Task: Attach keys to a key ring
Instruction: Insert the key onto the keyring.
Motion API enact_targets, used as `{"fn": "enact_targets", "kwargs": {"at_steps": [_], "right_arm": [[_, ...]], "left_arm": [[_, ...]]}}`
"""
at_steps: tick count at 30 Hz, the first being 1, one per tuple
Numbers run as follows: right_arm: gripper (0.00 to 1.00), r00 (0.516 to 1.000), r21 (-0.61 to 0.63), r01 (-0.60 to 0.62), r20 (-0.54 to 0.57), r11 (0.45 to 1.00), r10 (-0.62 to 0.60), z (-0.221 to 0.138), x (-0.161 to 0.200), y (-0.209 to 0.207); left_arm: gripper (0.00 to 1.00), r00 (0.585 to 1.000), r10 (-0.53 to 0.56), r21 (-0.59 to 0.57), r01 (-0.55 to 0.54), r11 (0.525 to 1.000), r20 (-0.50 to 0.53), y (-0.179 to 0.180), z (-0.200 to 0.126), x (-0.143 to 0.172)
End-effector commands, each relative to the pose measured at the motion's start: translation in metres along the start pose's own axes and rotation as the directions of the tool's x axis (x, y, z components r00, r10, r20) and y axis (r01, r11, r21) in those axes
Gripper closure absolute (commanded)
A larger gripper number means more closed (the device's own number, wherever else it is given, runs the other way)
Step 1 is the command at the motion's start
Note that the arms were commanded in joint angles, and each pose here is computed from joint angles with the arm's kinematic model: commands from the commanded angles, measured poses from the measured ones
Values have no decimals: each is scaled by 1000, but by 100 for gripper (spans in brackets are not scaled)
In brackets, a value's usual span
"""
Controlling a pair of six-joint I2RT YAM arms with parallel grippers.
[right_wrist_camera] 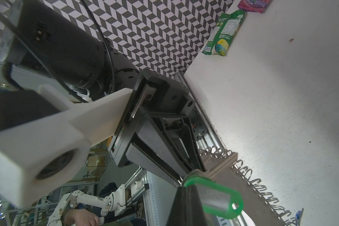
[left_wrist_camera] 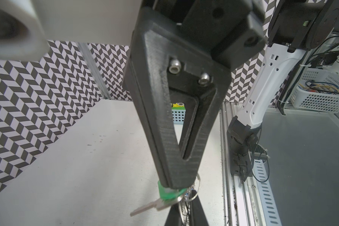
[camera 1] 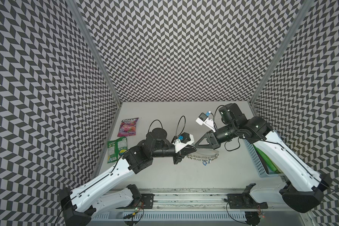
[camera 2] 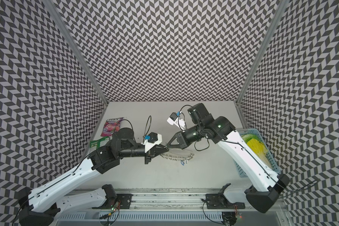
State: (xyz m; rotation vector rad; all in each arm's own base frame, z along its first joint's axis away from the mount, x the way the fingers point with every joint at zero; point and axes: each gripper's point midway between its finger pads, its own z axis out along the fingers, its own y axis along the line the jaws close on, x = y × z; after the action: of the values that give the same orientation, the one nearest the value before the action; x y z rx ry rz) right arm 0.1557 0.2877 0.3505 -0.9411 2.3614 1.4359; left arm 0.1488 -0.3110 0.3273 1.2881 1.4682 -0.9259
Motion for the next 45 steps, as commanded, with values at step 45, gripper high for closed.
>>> {"fn": "enact_targets", "kwargs": {"at_steps": [45], "right_arm": [[66, 956, 222, -287, 123, 932, 265, -19, -29, -55]], "left_arm": [[100, 980, 176, -412, -125, 902, 88, 53, -52, -47]]}}
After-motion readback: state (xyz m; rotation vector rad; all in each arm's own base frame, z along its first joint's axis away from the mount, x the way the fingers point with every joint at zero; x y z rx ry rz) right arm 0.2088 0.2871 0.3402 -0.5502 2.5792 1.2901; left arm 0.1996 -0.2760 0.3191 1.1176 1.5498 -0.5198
